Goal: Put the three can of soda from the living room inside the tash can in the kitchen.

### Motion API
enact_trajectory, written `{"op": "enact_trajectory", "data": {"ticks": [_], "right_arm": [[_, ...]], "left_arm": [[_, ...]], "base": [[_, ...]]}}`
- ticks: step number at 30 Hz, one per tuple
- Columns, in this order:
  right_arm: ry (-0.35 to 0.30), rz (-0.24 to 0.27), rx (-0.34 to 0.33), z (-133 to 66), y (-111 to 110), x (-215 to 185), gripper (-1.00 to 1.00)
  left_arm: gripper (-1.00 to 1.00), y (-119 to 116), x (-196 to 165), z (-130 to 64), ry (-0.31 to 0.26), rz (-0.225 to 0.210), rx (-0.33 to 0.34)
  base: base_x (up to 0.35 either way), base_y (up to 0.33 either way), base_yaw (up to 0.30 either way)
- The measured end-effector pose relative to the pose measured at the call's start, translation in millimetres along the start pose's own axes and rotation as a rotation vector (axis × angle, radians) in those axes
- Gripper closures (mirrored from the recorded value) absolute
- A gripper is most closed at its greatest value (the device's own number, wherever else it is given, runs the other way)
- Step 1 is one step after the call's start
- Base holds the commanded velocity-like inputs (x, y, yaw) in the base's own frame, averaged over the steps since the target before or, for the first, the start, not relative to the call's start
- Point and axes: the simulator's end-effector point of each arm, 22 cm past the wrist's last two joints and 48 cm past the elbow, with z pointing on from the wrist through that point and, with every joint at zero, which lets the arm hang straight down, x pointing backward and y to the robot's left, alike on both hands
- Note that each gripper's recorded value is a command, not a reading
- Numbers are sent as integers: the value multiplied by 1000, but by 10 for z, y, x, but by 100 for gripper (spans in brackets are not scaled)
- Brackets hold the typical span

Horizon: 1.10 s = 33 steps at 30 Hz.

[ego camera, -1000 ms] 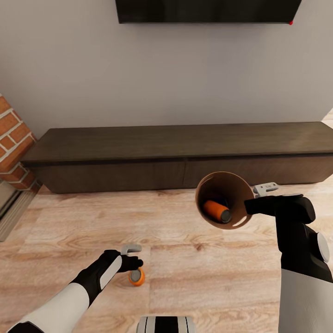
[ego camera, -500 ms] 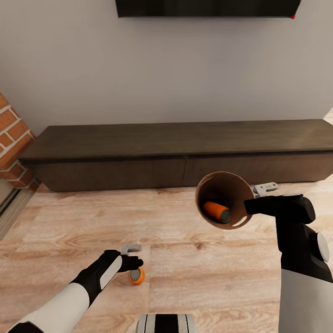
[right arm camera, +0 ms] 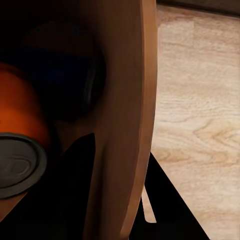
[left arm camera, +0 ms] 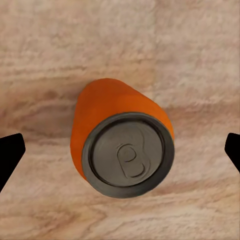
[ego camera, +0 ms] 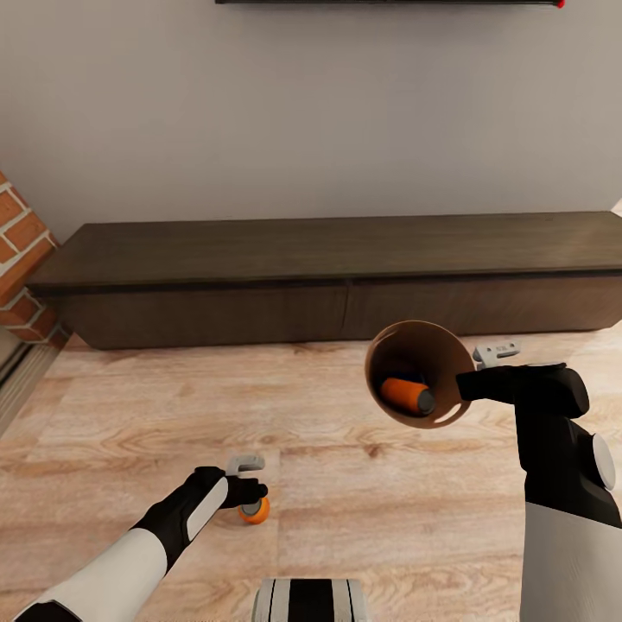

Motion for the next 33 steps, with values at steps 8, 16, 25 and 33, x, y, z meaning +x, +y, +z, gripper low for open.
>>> {"op": "enact_trajectory", "data": {"ticks": [8, 16, 25, 33], "right_arm": [[16, -1, -4, 75, 21, 62, 100], [48, -4, -10, 241, 57, 191, 100], [48, -5, -11, 241, 59, 195, 100], [49, -5, -10, 241, 57, 197, 100]], "left_arm": [[-100, 10, 53, 58, 13, -2, 0], [-100, 39, 189, 193, 46, -8, -2], [-100, 28, 165, 185, 40, -7, 1], [-100, 26, 156, 182, 38, -6, 1]], "base": [[0, 0, 0], [0, 0, 0], [0, 0, 0], [0, 0, 0]]}}
